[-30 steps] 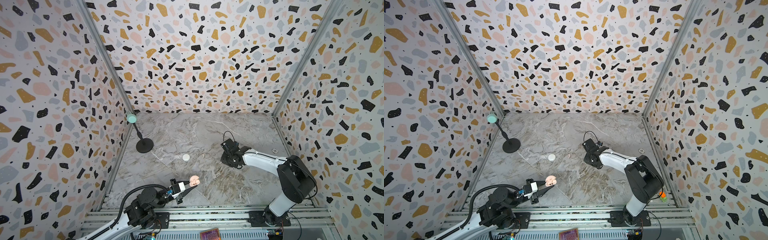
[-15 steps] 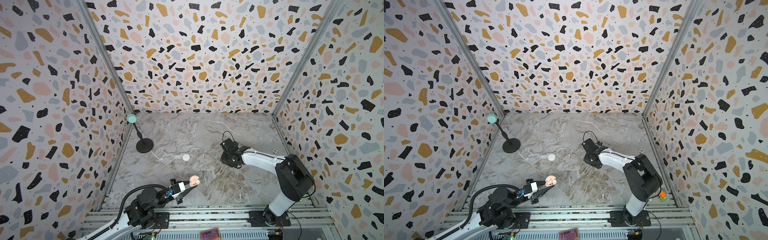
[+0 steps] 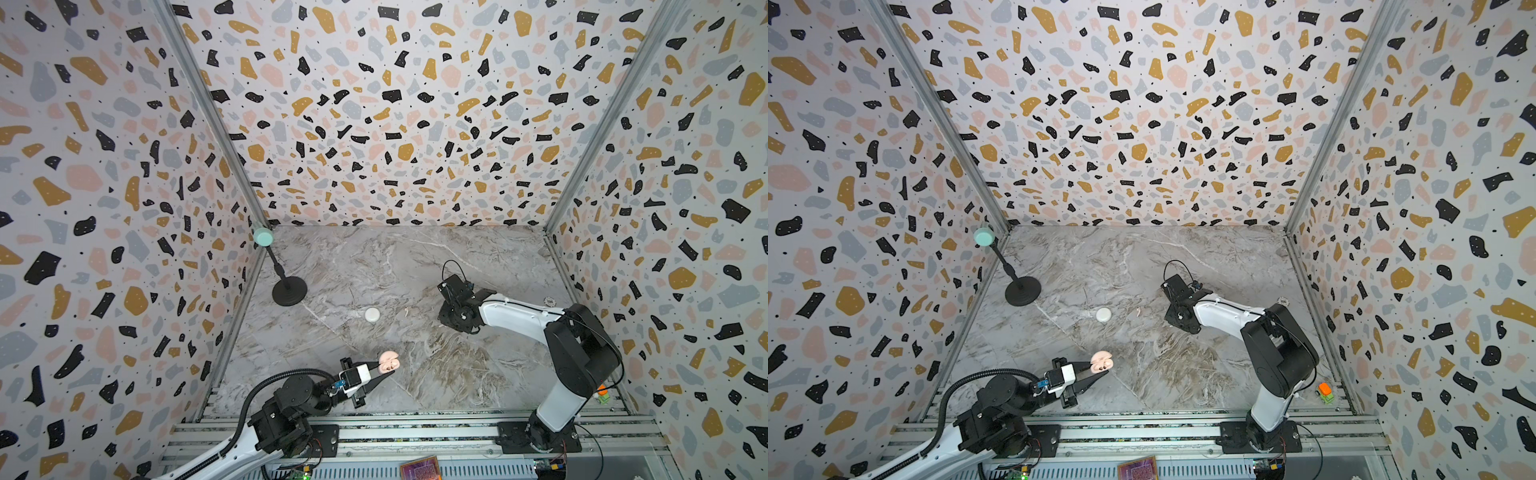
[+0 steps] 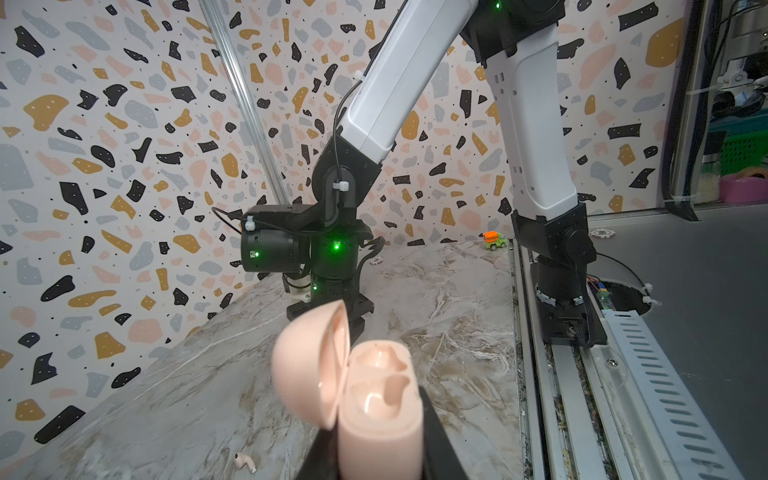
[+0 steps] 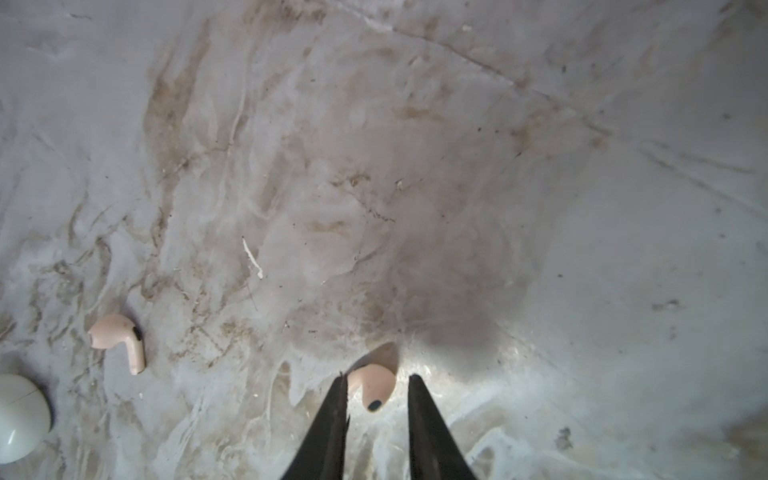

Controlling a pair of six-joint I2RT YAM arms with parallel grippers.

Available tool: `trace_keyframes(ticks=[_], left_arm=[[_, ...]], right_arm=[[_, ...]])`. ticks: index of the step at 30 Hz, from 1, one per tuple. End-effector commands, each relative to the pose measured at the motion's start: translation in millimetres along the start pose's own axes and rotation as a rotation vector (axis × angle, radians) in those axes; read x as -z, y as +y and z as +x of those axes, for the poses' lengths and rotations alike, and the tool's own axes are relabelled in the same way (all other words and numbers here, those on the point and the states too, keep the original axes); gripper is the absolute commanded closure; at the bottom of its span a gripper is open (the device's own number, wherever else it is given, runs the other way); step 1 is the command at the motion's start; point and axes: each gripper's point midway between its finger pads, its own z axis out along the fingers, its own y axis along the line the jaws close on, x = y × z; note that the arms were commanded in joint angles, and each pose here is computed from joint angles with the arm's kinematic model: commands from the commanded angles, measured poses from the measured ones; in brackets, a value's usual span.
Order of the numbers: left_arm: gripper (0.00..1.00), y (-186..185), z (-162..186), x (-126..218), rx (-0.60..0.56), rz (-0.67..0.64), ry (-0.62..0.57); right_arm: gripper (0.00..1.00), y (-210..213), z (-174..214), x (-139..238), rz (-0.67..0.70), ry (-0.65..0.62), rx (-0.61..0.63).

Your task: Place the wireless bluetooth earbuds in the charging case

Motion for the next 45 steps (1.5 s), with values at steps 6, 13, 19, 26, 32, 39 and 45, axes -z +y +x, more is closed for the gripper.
trace_keyframes(ticks=[6,13,19,26,32,39,45], left_arm=[[1.00,-0.4,-6.9,0.6,-0.016,0.000,-0.037],[1.00,-0.4,-6.8,0.8,-0.017,-0.001,-0.037],[1.00,-0.4,-6.5,0.8,-0.017,-0.001,-0.037],[1.00,-0.4,-6.4,1.0,-0.018,-0.001,-0.038],[1.00,-0.4,-6.2,1.1,-0.017,-0.002,-0.037],[1.00,-0.7,-5.8,1.0,-0.017,-0.001,-0.036],[1.00,-0.6,-5.4,1.1,-0.017,-0.002,-0.035]], right_arm=[[0.75,5.2,-1.6,4.1,0.011,0.004,0.020],[0.76,3.3,0.7,1.6,0.017,0.008,0.022],[0.76,4.0,2.3,0.4,0.018,0.012,0.026],[0.78,3.6,4.7,-2.2,0.021,0.017,0.032],[0.79,2.7,7.9,-4.1,0.023,0.023,0.034],[0.83,2.4,10.2,-5.0,0.025,0.025,0.042],[0.84,3.7,11.8,-5.8,0.022,0.022,0.057]])
